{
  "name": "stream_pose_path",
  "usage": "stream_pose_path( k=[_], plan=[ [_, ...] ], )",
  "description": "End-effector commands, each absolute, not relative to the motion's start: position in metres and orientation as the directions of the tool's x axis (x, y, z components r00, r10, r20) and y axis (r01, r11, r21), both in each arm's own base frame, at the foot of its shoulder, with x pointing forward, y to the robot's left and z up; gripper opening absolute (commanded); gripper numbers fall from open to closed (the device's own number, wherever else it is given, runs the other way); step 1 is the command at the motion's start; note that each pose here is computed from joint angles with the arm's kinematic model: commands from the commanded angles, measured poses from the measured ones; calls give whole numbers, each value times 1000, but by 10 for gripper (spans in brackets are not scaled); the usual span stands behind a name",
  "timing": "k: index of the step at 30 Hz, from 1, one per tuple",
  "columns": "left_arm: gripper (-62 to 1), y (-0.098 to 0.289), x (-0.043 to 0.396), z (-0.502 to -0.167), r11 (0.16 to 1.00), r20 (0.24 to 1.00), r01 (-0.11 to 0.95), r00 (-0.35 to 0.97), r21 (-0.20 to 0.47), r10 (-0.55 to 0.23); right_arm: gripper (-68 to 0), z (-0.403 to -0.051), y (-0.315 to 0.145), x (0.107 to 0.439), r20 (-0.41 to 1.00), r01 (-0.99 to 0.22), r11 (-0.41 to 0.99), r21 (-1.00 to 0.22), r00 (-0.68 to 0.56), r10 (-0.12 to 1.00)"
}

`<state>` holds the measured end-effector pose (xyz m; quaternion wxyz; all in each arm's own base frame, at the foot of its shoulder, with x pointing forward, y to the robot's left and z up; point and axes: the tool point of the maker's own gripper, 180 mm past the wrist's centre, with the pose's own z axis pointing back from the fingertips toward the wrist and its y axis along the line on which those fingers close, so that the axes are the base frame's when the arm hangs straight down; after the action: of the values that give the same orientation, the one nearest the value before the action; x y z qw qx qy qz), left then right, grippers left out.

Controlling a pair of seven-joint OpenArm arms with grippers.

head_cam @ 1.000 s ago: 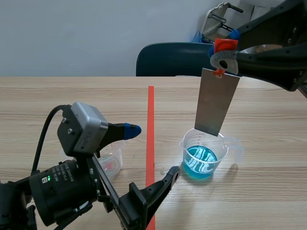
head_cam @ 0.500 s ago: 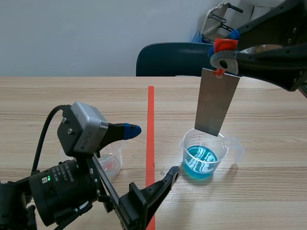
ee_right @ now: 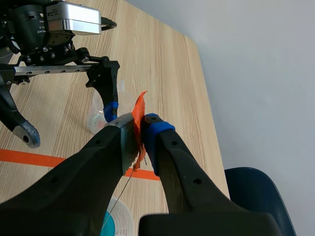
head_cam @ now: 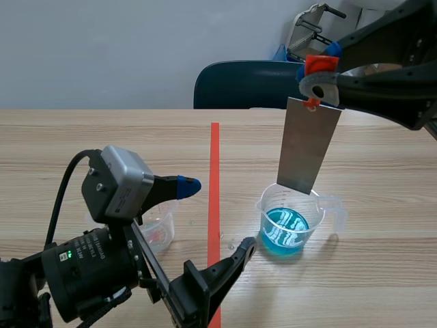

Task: Do the redox reaction experiment

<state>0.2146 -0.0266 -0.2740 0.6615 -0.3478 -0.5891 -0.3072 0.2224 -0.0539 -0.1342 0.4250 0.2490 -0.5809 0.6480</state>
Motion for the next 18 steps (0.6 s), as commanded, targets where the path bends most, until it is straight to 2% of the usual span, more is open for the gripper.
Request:
stream_pose_path(
  k=[1, 17, 18],
  plan=[
    [14, -28, 214, -265, 569, 994, 815, 105, -108, 37, -669, -123, -54, 222, 811, -830, 34, -557, -534, 240],
    [11, -28, 214, -265, 569, 994, 815, 106, -108, 38, -669, -123, -54, 222, 811, -830, 34, -557, -534, 240],
    [-80, -28, 214, -266, 569, 994, 815, 106, -108, 37, -669, -123, -54, 222, 811, -830, 34, -557, -534, 240]
  ],
)
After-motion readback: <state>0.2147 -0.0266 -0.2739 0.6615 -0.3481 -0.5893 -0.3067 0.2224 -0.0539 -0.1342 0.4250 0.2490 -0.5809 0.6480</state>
